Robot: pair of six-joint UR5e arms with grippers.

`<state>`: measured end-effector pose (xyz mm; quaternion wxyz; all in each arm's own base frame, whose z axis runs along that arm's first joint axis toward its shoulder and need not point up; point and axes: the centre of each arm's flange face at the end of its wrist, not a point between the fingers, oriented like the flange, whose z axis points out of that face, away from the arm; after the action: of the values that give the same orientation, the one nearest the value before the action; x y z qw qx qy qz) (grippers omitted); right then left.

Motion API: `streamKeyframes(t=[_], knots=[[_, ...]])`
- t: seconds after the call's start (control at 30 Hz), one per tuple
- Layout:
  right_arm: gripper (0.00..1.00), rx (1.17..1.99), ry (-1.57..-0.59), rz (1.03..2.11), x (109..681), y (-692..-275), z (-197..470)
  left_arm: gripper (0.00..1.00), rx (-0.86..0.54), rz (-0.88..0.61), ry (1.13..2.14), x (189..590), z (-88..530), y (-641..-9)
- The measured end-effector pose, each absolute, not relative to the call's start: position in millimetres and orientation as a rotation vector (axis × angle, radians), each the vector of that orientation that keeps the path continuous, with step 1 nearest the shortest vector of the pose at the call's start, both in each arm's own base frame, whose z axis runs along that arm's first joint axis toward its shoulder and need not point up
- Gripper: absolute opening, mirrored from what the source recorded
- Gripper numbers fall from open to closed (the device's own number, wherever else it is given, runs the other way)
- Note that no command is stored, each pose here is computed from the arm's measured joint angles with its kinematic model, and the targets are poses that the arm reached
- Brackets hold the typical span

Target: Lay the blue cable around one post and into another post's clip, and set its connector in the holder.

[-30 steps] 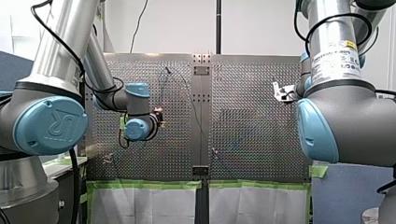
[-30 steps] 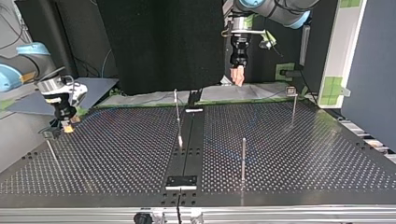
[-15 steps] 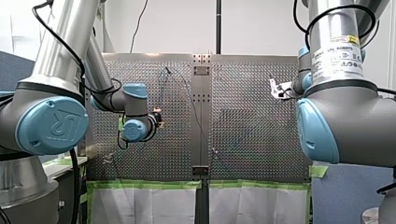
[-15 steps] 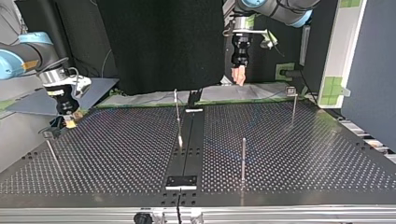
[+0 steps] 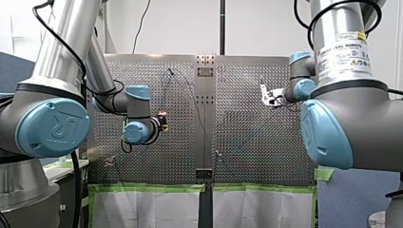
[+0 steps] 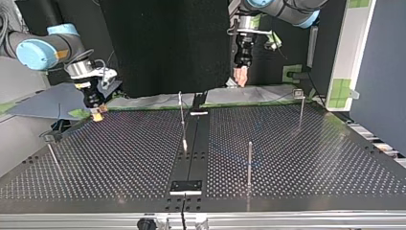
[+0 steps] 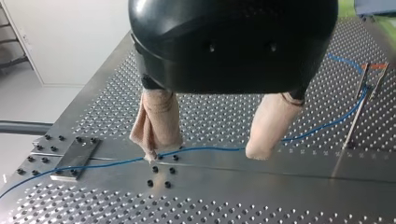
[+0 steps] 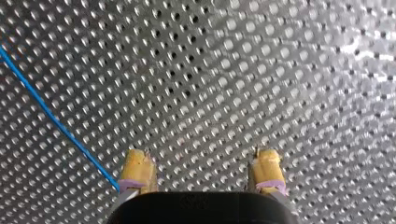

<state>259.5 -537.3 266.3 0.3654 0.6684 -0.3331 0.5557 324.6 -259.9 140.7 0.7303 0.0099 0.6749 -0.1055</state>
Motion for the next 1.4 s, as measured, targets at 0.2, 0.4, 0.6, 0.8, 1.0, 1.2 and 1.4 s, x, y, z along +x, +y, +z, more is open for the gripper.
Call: streamKeyframes(t=[0.2,0.4,0.6,0.8,1.0,1.2,1.4], knots=[[1.0,1.725,-0.852,1.421,281,-519,246,1.0,0.039,-0.271,1.511,320,138,-264],[1.0,1.732,-0.823,1.4,302,-512,224,1.0,0.061,-0.282,1.543,317,135,-265],[1.0,1.739,-0.799,1.38,325,-506,200,1.0,0.077,-0.287,1.568,314,132,-265],[1.0,1.742,-0.778,1.366,347,-498,179,1.0,0.078,-0.295,1.575,313,131,-266],[1.0,1.715,-0.732,1.363,368,-488,175,1.0,0.074,-0.299,1.576,313,131,-266],[1.0,1.676,-0.704,1.38,393,-475,172,1.0,0.071,-0.298,1.576,314,131,-265],[1.0,1.692,-0.708,1.368,413,-459,153,1.0,0.038,-0.273,1.592,314,130,-260]])
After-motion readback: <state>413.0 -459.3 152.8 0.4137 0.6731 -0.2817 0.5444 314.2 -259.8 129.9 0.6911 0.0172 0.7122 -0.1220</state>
